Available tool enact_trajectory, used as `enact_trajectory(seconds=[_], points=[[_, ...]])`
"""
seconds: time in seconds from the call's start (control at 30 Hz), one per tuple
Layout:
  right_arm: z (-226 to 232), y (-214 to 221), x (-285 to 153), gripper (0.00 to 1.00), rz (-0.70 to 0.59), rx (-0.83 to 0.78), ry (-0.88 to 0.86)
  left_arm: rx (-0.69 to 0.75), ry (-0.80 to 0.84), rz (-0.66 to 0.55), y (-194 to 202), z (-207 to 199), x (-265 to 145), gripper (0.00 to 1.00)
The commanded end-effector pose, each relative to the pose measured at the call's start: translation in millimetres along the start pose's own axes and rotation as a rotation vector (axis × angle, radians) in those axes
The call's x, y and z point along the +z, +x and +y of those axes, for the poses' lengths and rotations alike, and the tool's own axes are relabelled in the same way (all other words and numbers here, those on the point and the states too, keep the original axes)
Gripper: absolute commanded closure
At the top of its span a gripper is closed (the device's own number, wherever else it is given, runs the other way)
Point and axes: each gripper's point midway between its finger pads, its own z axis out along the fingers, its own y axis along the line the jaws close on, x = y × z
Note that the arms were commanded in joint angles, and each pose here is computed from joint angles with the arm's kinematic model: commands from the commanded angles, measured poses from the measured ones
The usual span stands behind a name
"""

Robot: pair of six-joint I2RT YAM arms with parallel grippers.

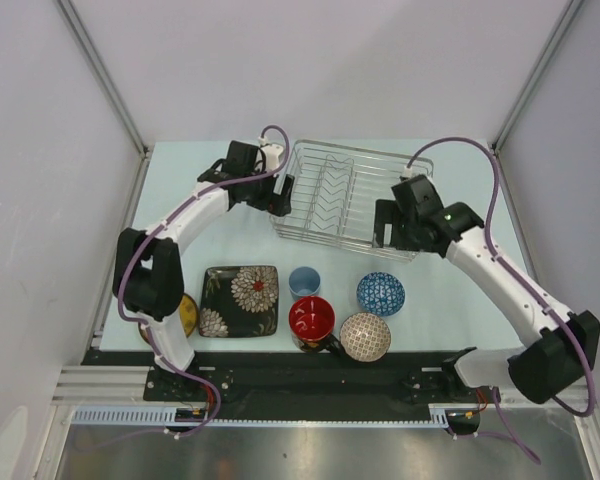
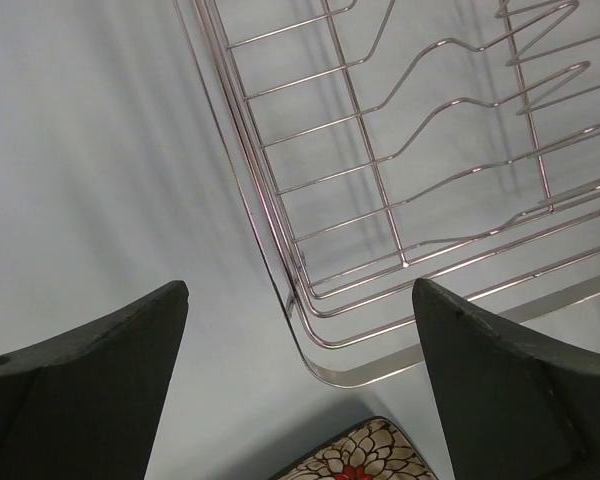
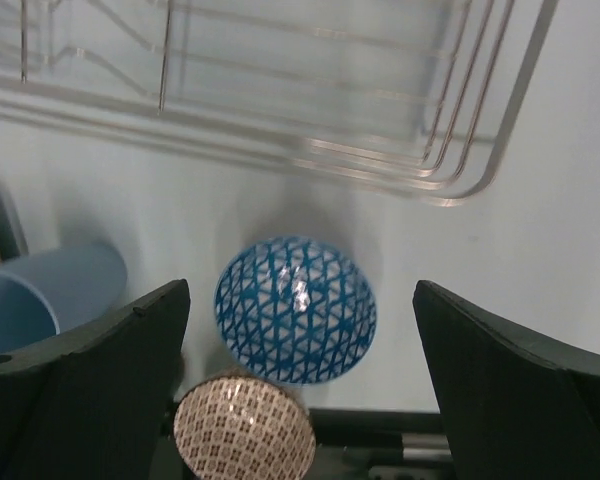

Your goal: Load the mixed dishes into the dish rack

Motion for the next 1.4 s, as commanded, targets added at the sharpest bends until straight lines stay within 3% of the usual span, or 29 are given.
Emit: enact_trajectory(seconds=[0.0, 0.13, 0.3, 0.47, 0.7, 0.9, 1.37], points=[[-16.3, 60.5, -2.2, 0.0, 0.138, 0.077, 0.109, 0.009, -0.016, -0.03, -7.9, 7.0, 4.9, 0.0], [-22.5, 96.1, 1.0, 0.0, 0.137, 0.153, 0.153, 0.016, -0.029, -0.008, 6.7, 10.3, 9.5, 0.0], [-31.9, 94.8, -2.0, 0.0, 0.029, 0.23, 0.142, 0.028, -0.041, 0.004, 12.5, 12.3, 7.8, 0.0], [-34.9, 106.3, 13.5, 0.01, 0.057, 0.23, 0.155, 0.026, -0.044, 0.013, 17.2, 13.1, 6.5, 0.0], [-33.3, 124.6, 27.4, 0.16, 0.109, 0.232, 0.151, 0.016, -0.028, 0.054, 38.6, 8.5, 7.0, 0.0], [-35.7, 131.9, 33.0, 0.18, 0.117, 0.245, 0.151, 0.007, -0.011, 0.061, 45.3, 3.5, 1.7, 0.0], [-20.8, 133.4, 53.5, 0.32, 0.137, 0.275, 0.105, 0.014, -0.006, -0.033, 0.7, -6.0, -36.5, 0.0]])
